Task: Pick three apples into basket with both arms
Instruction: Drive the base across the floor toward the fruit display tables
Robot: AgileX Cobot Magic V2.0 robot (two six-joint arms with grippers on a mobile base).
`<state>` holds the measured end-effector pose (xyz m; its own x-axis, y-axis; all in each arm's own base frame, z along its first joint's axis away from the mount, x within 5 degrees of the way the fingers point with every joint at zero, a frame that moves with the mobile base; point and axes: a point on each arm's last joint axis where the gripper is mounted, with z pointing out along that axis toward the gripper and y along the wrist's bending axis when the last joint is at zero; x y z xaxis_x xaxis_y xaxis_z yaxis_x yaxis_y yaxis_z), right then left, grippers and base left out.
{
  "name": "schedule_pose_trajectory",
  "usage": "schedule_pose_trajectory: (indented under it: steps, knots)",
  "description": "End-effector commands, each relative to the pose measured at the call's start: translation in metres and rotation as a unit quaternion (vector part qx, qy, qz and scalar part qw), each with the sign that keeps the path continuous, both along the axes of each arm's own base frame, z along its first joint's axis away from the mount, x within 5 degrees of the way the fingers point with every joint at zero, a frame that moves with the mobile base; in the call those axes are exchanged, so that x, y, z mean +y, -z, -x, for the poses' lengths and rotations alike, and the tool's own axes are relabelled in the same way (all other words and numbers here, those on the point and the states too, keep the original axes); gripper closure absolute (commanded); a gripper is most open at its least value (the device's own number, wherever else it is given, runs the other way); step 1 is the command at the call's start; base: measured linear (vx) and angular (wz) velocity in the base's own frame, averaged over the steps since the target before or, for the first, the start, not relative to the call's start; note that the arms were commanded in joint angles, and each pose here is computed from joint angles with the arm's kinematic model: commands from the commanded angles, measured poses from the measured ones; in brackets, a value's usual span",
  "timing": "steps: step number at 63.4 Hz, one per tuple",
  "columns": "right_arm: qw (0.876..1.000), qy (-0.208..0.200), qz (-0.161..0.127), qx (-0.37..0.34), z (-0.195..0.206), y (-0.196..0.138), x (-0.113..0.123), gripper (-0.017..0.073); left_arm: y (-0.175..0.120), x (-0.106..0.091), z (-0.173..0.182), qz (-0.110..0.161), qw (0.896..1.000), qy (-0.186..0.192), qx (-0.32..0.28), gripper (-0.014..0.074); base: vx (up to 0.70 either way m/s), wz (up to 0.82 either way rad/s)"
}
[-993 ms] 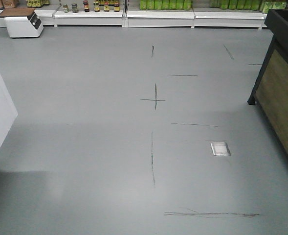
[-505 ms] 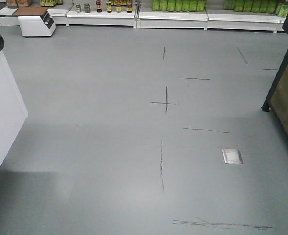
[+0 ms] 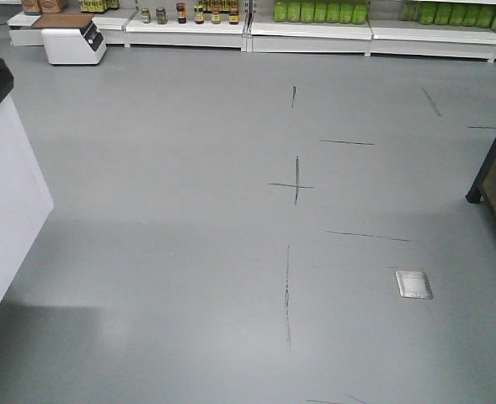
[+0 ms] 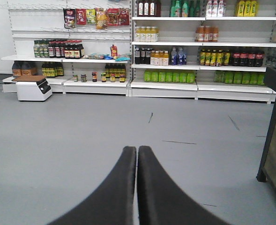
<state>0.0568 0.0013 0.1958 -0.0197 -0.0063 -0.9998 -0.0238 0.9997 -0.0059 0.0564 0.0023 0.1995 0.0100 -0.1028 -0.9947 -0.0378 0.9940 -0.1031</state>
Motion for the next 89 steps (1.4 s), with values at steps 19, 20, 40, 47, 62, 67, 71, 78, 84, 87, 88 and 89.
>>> schedule_pose_trajectory:
  steps: [19, 20, 40, 47, 62, 67, 71, 78, 84, 87, 88, 89]
  knots:
    - [0.999, 0.002, 0.006, -0.035, 0.0004, -0.003, -0.0002, 0.0564, 0.0008, -0.0001, 0.0003, 0.001, 1.0, 0.0, -0.031, 0.06, 0.15, -0.05]
    - [0.999, 0.002, 0.006, -0.035, 0.0004, -0.003, -0.0002, 0.0564, 0.0008, -0.0001, 0.0003, 0.001, 1.0, 0.0, -0.031, 0.06, 0.15, -0.06]
    - [0.999, 0.002, 0.006, -0.035, 0.0004, -0.003, -0.0002, 0.0564, 0.0008, -0.0001, 0.0003, 0.001, 1.0, 0.0, -0.031, 0.06, 0.15, -0.07]
    - [0.999, 0.002, 0.006, -0.035, 0.0004, -0.003, -0.0002, 0.0564, 0.0008, -0.0001, 0.0003, 0.001, 1.0, 0.0, -0.031, 0.06, 0.17, -0.08]
    - [0.999, 0.002, 0.006, -0.035, 0.0004, -0.003, -0.0002, 0.0564, 0.0008, -0.0001, 0.0003, 0.001, 1.0, 0.0, -0.031, 0.06, 0.19, -0.08]
    - [0.999, 0.002, 0.006, -0.035, 0.0004, -0.003, -0.0002, 0.0564, 0.0008, -0.0001, 0.0003, 0.001, 1.0, 0.0, -0.031, 0.06, 0.2, -0.1]
    - [0.999, 0.002, 0.006, -0.035, 0.0004, -0.003, -0.0002, 0.0564, 0.0008, -0.0001, 0.0003, 0.001, 1.0, 0.0, -0.031, 0.06, 0.21, -0.1]
    - [0.999, 0.002, 0.006, -0.035, 0.0004, -0.003, -0.0002, 0.0564, 0.0008, -0.0001, 0.0003, 0.001, 1.0, 0.0, -0.031, 0.06, 0.21, -0.1]
    - [0.999, 0.002, 0.006, -0.035, 0.0004, -0.003, -0.0002, 0.0564, 0.0008, -0.0001, 0.0003, 0.001, 1.0, 0.0, -0.031, 0.06, 0.21, -0.09]
    - [0.999, 0.002, 0.006, -0.035, 0.0004, -0.003, -0.0002, 0.0564, 0.0008, -0.0001, 0.0003, 0.001, 1.0, 0.0, -0.031, 0.06, 0.21, -0.09]
    - [0.999, 0.002, 0.006, -0.035, 0.0004, -0.0029, -0.0002, 0.0564, 0.0008, -0.0001, 0.0003, 0.001, 1.0, 0.0, -0.031, 0.06, 0.2, -0.08]
    - [0.999, 0.002, 0.006, -0.035, 0.0004, -0.0029, -0.0002, 0.0564, 0.0008, -0.0001, 0.0003, 0.001, 1.0, 0.0, -0.031, 0.06, 0.2, -0.08]
